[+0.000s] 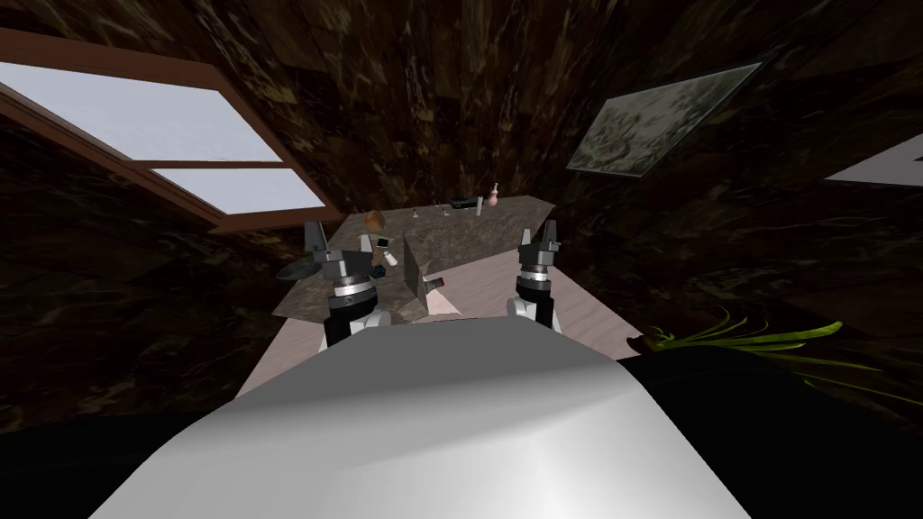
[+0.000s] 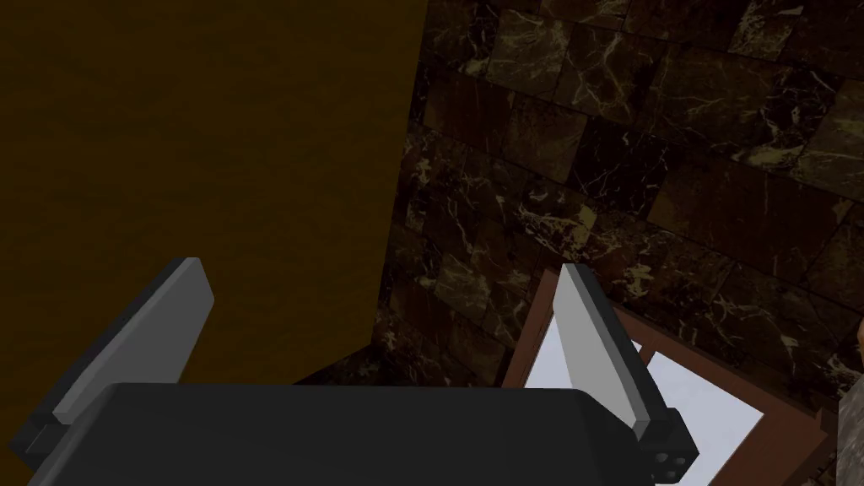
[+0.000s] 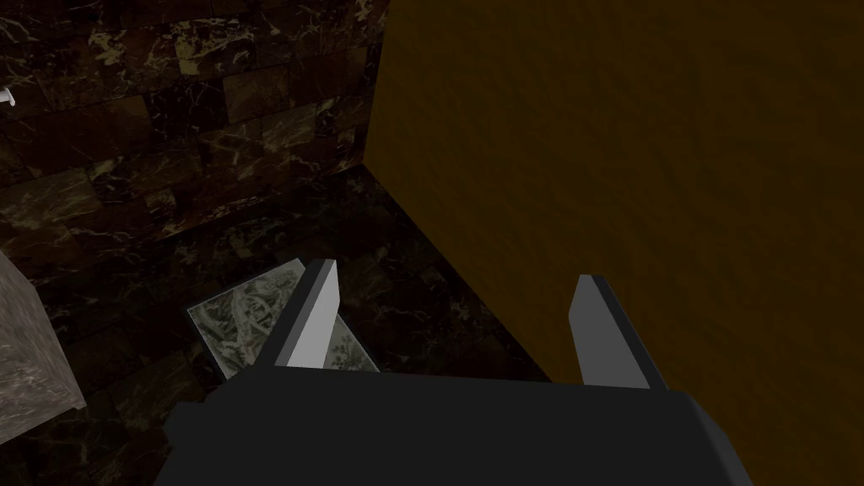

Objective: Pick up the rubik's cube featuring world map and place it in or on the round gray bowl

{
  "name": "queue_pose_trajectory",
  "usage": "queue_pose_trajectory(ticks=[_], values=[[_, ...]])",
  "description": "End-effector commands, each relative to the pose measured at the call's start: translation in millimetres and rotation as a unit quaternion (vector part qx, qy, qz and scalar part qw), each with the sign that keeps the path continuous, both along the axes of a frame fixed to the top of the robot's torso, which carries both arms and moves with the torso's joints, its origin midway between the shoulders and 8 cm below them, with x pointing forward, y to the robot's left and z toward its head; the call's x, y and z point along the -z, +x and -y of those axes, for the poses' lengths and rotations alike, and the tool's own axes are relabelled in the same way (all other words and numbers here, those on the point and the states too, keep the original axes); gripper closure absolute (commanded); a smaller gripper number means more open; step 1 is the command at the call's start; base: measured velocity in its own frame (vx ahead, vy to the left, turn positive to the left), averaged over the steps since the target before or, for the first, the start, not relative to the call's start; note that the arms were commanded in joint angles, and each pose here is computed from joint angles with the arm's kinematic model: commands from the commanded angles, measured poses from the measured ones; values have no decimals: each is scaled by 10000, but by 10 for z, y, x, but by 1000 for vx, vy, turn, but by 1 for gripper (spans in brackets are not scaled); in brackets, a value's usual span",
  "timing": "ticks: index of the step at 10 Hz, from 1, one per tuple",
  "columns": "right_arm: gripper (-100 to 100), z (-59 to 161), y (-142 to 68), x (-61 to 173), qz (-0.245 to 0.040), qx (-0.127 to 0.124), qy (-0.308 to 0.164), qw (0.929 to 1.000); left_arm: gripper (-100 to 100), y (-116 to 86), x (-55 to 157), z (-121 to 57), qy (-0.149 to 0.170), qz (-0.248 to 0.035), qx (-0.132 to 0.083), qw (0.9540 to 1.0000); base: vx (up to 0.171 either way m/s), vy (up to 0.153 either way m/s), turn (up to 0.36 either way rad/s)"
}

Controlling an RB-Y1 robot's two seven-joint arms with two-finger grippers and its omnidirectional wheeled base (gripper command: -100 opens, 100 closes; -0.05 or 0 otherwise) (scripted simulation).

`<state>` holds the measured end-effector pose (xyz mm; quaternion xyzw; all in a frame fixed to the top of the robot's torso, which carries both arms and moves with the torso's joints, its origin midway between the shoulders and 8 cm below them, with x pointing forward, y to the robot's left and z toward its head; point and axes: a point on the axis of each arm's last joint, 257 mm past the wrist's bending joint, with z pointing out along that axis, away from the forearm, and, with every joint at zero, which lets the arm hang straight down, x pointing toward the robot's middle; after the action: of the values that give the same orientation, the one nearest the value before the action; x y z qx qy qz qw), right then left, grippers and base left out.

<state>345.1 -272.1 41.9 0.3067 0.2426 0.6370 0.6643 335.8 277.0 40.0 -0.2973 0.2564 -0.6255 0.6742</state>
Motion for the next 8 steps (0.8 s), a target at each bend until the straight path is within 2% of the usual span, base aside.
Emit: queue_pose_trajectory(ticks=[1,5,8], values=[[0,0,0,0,0,0,0,10000,-100,24,56,12,-48,-39,186,9998,-19,-7,39],[0,0,0,0,0,0,0,10000,-100,63,215,-57,-513,-82,578,9970,-39,-10,40],[0,0,0,0,0,0,0,10000,-100,84,371,-172,-1088,-80,872,9902,-40,-11,61]])
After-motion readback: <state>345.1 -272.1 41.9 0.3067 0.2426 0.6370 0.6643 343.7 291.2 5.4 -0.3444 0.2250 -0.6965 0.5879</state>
